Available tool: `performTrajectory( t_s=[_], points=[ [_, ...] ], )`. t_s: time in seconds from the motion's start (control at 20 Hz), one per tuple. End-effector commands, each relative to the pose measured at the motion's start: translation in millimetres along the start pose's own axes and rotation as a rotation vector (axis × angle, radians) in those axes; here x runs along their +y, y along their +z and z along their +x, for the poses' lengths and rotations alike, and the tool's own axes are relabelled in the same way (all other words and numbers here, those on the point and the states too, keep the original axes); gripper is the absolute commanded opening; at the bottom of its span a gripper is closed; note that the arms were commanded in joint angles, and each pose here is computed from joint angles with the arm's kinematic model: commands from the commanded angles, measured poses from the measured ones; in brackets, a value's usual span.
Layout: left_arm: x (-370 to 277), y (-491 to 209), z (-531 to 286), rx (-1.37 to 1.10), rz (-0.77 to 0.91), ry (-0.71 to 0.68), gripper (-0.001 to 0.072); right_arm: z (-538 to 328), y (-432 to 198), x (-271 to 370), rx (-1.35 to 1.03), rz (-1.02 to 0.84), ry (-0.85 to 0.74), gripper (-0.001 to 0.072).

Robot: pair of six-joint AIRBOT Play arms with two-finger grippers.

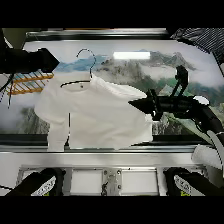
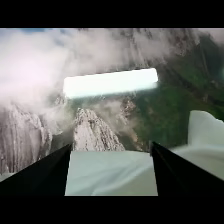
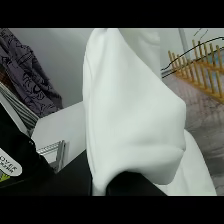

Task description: Fold the clothes and pants, and hang the long-sleeved shirts on hangers.

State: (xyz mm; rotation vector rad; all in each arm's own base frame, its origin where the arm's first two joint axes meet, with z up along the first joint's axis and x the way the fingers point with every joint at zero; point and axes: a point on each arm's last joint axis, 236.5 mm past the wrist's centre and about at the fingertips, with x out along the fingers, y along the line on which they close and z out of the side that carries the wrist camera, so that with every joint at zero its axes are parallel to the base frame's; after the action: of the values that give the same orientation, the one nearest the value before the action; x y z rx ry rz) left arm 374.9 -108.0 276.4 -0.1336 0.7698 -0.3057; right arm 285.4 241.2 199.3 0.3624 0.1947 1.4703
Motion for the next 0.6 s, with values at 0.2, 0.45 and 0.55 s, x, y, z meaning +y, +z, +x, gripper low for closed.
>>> performTrajectory(
  t_s=[0.2, 0.45, 0.55],
  points=[
    [-22.1, 30.9, -58.2, -0.215, 0.017, -0.064, 0.0433, -0.3, 13.1, -0.4, -0.051, 0.011, -0.001, 0.0019],
    [-29.1, 27.1, -88.4, -0.261, 0.034, -0.07, 0.001, -2.8, 38.4, -2.4, -0.16, -0.006, -0.008, 0.002],
    [-30.3, 27.1, -92.7, -0.27, 0.036, -0.072, 0.001, -5.1, 45.1, -14.2, -0.178, -0.01, -0.071, 0.0017]
  ],
)
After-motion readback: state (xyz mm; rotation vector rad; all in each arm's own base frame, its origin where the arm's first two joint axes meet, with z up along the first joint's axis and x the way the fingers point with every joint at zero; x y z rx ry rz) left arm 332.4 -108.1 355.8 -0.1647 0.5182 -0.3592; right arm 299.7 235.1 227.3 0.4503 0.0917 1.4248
